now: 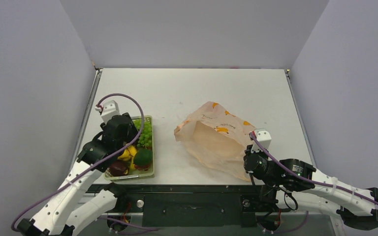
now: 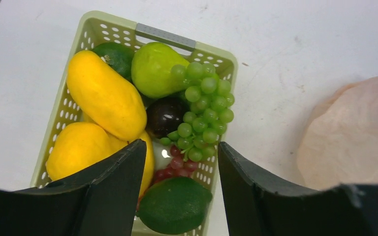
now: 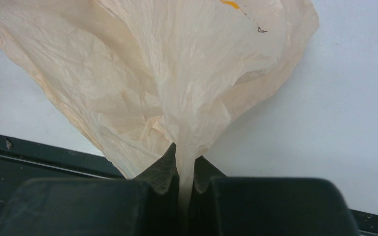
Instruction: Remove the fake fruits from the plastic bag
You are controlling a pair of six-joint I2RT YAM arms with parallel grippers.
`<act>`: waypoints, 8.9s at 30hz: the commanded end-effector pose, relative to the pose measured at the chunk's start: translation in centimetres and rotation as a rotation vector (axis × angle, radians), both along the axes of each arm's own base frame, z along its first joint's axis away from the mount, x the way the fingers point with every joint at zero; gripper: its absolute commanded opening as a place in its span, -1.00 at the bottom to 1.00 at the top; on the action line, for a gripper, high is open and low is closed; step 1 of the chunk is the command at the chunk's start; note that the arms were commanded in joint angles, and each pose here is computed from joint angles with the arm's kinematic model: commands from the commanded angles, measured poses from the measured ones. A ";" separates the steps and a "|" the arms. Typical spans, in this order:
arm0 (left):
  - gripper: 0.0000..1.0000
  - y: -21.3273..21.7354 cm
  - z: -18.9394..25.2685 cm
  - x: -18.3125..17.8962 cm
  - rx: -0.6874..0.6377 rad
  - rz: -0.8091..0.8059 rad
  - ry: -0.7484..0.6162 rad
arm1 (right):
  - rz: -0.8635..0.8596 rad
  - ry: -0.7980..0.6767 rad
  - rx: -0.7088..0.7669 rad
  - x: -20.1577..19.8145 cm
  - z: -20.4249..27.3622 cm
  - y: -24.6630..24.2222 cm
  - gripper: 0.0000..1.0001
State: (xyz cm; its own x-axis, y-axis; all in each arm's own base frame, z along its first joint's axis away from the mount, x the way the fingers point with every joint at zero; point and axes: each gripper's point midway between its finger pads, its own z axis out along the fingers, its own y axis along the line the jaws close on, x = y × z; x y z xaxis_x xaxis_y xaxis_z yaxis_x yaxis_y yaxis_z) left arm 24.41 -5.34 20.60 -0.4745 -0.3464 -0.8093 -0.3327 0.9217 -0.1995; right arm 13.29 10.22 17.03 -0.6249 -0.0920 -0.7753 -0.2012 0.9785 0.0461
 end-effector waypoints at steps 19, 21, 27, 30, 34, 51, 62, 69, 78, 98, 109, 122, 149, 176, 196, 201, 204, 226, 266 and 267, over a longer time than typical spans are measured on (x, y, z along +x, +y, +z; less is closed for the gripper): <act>-0.01 -24.2 7.0 -9.4 -0.908 -0.781 -0.224 | 0.001 -0.027 0.037 0.4 1.0 0.4 -1.00; -0.01 -25.5 7.9 -10.1 -0.835 -0.750 -0.330 | 0.001 -0.027 0.039 0.4 1.0 0.4 -1.00; -0.01 -29.4 6.0 -10.7 -0.636 -0.672 -0.447 | 0.009 -0.026 0.050 0.3 1.2 0.5 -1.00; 0.03 -31.3 5.7 -9.7 -0.557 -0.623 -0.536 | 0.018 -0.029 0.071 0.2 1.4 0.6 -1.00; 0.20 -33.1 2.9 -7.3 -0.454 -0.511 -0.576 | 0.033 -0.034 0.108 0.0 1.9 0.7 -1.00; 0.34 -36.2 -3.5 1.3 -0.503 -0.455 -0.536 | 0.075 -0.045 0.194 -0.2 4.3 1.9 -1.00; 0.28 -34.1 -6.6 -0.6 -0.527 -0.446 -0.381 | 0.331 0.197 0.280 -5.1 1.2 6.4 -1.00; 0.22 -33.5 -8.5 -1.4 -0.480 -0.460 -0.342 | 0.293 0.283 0.251 -7.1 -2.4 4.1 -1.00; 0.75 -35.9 -9.3 2.3 -0.479 -0.472 -0.352 | 0.098 0.078 0.180 -2.9 2.2 0.8 -1.00; 0.94 -41.6 -8.6 8.0 -0.397 -0.485 -0.687 | 0.180 0.065 0.214 -3.1 3.7 2.5 -1.00; 0.73 -42.9 -14.0 12.5 -0.307 -0.320 -0.588 | 0.168 0.063 0.291 -3.6 4.6 1.6 -1.00; -0.47 -41.8 -11.2 13.6 -0.399 -0.363 -0.672 | 0.179 0.105 0.255 -3.9 2.6 2.4 -1.00; 0.01 -35.5 -8.1 9.5 -0.364 -0.361 -0.536 | 0.235 0.104 0.207 -4.4 2.5 1.5 -1.00; 0.95 -39.1 -12.9 15.8 -0.387 -0.224 -0.539 | 0.327 0.124 0.203 -4.8 3.1 3.9 -1.00; 0.94 -33.0 -9.4 3.7 -0.490 -0.355 -0.588 | 0.552 0.177 0.169 -9.0 0.9 6.3 -1.00; 0.94 -31.8 -10.3 3.3 -0.479 -0.314 -0.576 | 0.494 0.160 0.214 -8.4 1.4 5.8 -1.00; 0.94 -31.5 -10.6 3.7 -0.406 -0.272 -0.559 | 0.502 0.169 0.186 -8.5 0.9 5.9 -1.00; 0.91 -36.9 -12.9 11.9 -0.412 -0.189 -0.613 | 0.587 0.156 0.181 -9.1 2.2 8.5 -1.00; -0.40 -36.3 -7.1 4.1 -0.739 -0.631 -0.413 | 0.166 -0.004 -0.056 -3.5 6.7 1.1 0.55; -0.39 -36.4 -7.2 4.1 -0.743 -0.633 -0.407 | 0.177 -0.022 -0.044 -3.3 7.9 1.5 0.55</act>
State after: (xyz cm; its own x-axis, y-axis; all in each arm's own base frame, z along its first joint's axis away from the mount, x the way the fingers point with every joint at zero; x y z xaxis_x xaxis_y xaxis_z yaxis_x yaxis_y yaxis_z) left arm 29.69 -40.55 14.15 -0.3844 -0.6317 -0.6731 0.3939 0.5472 -0.7385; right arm 8.25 11.00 21.76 -0.6677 -0.2122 -0.7135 -0.3792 0.9218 0.0807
